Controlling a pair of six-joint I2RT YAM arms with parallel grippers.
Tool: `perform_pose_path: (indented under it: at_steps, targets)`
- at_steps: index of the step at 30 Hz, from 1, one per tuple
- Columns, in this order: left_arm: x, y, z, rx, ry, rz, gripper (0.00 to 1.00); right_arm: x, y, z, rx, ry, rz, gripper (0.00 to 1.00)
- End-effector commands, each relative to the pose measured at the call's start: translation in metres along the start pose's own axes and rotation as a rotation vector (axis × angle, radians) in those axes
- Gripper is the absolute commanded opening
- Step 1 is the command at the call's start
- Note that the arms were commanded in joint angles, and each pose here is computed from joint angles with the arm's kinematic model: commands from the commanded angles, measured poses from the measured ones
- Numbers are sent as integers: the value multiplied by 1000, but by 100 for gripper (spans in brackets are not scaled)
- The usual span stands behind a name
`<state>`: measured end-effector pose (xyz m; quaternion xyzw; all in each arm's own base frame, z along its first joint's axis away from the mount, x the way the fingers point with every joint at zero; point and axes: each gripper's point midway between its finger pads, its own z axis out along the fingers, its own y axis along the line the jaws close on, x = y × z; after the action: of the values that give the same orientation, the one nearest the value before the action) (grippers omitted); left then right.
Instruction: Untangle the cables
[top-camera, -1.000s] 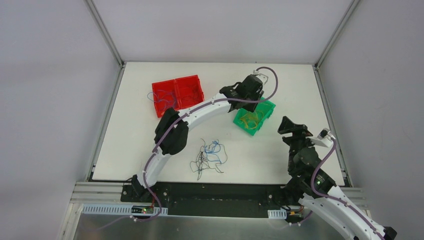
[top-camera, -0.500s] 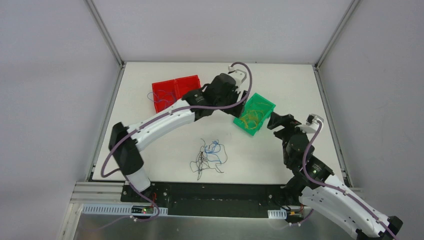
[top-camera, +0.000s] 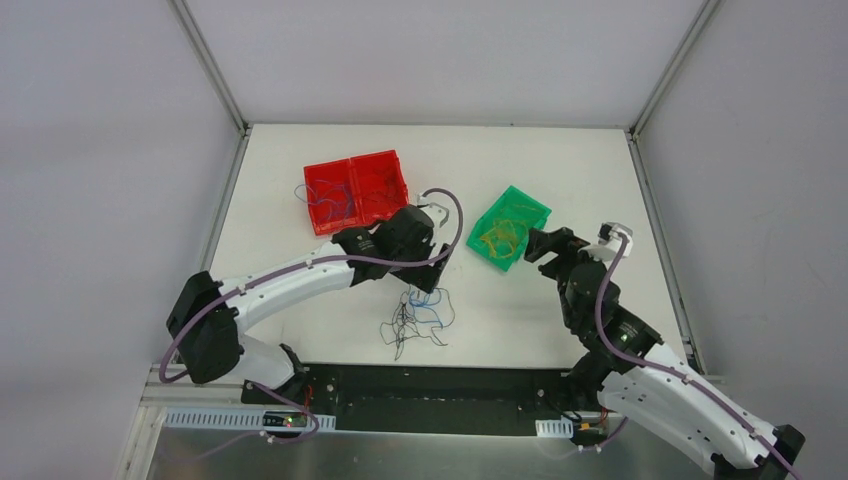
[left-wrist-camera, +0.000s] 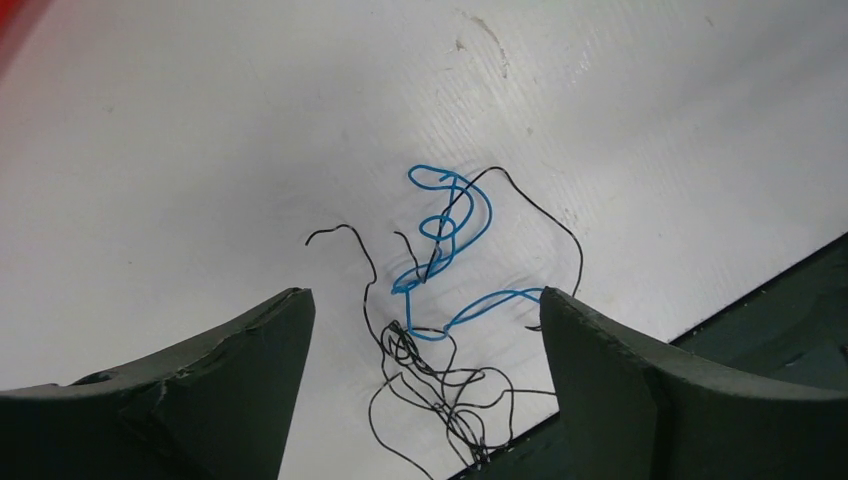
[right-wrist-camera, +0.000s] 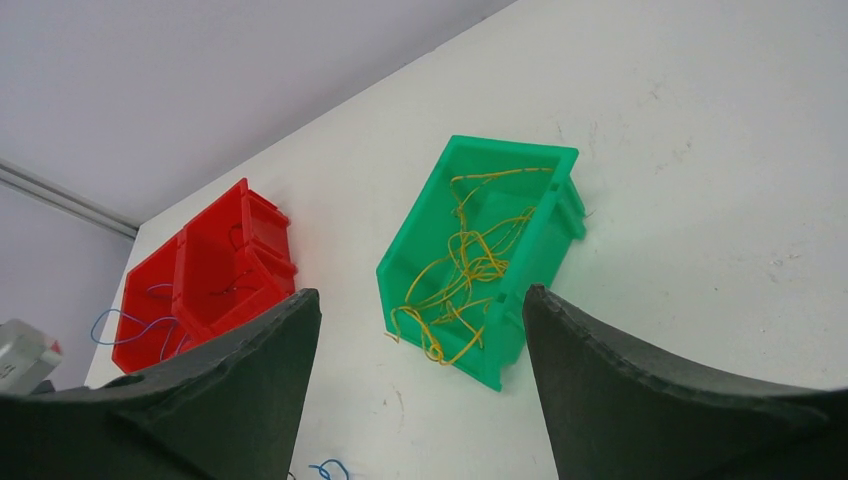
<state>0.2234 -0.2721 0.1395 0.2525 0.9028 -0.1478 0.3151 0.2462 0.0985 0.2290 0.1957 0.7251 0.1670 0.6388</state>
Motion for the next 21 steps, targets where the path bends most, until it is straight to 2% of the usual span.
perform_pose_path:
  at_steps: [1, 8, 11, 17, 21]
  targets:
    - [-15, -10, 19, 12, -10, 53, 82, -13, 12, 1, -31, -22, 17, 78]
    - [1, -14, 73, 9, 74, 123, 72, -7, 12, 4, -25, -9, 0, 78]
    - [1, -13, 86, -4, 82, 131, 62, -4, 12, 5, -19, -4, -6, 78]
    - [2, -18, 86, 21, 88, 117, 0, -4, 12, 5, -23, -3, -5, 78]
    - [-8, -21, 60, 59, 19, 100, 0, 0, 16, 5, -37, 16, -12, 78]
